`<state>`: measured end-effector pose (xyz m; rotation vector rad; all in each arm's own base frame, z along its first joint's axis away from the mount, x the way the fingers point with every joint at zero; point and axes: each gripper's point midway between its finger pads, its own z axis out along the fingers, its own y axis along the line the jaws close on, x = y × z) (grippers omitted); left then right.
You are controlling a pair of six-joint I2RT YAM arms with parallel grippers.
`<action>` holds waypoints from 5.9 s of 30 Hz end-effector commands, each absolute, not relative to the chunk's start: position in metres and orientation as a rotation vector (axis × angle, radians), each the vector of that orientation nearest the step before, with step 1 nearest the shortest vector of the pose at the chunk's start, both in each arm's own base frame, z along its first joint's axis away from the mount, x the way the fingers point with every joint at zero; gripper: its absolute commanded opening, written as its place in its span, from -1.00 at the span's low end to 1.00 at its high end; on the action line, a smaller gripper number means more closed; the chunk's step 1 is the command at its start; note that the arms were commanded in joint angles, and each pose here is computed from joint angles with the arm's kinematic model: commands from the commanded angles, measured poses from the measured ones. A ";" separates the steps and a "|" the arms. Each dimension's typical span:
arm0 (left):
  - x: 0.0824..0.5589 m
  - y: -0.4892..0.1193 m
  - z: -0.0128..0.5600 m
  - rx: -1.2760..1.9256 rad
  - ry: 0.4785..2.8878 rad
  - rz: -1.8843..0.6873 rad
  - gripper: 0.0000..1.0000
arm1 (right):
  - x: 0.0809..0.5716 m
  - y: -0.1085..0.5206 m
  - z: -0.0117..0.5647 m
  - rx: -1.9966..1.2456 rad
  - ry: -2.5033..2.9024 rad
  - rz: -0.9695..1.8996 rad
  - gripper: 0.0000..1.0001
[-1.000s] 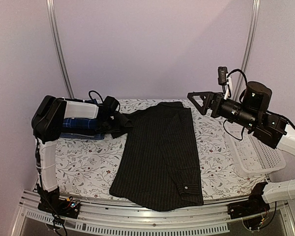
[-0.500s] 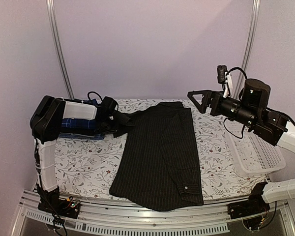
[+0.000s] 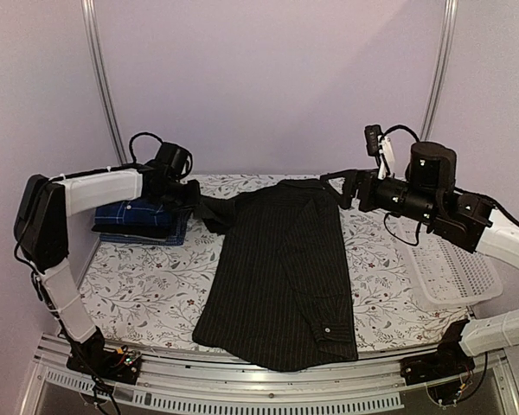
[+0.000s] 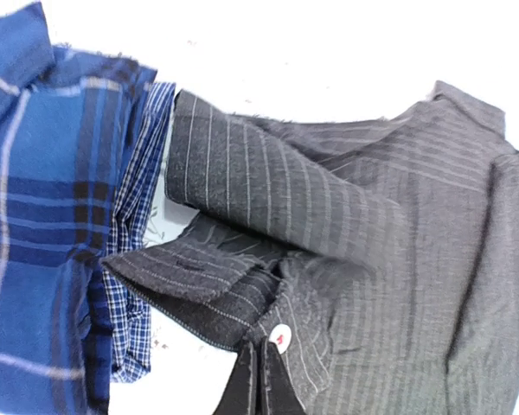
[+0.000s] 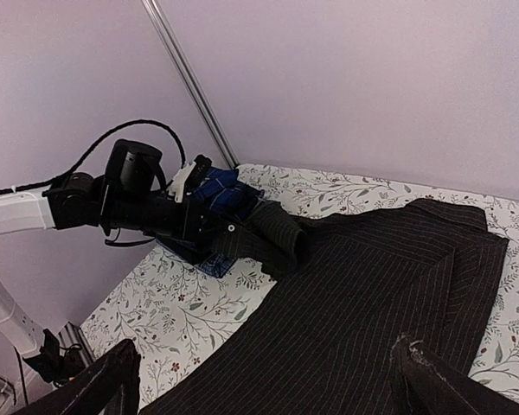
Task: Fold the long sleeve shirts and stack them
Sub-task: Pick up the sleeve from the center of the board, then pass from the left arm to the right, then pick up the 1/3-folded shirt from the center of the board.
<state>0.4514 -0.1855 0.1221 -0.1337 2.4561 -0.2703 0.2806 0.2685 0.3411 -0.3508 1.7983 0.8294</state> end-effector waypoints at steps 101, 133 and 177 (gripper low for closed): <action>0.171 -0.466 0.117 1.406 2.286 -0.923 -1.00 | 0.212 0.341 0.103 -0.246 2.519 1.167 0.11; 0.209 -0.269 0.117 0.282 2.701 -0.584 -0.26 | 0.380 0.244 0.282 -0.106 2.129 0.485 -1.00; 0.121 -0.235 0.035 0.125 3.007 -0.631 -1.00 | 0.401 0.210 0.377 -0.124 1.959 0.411 -1.00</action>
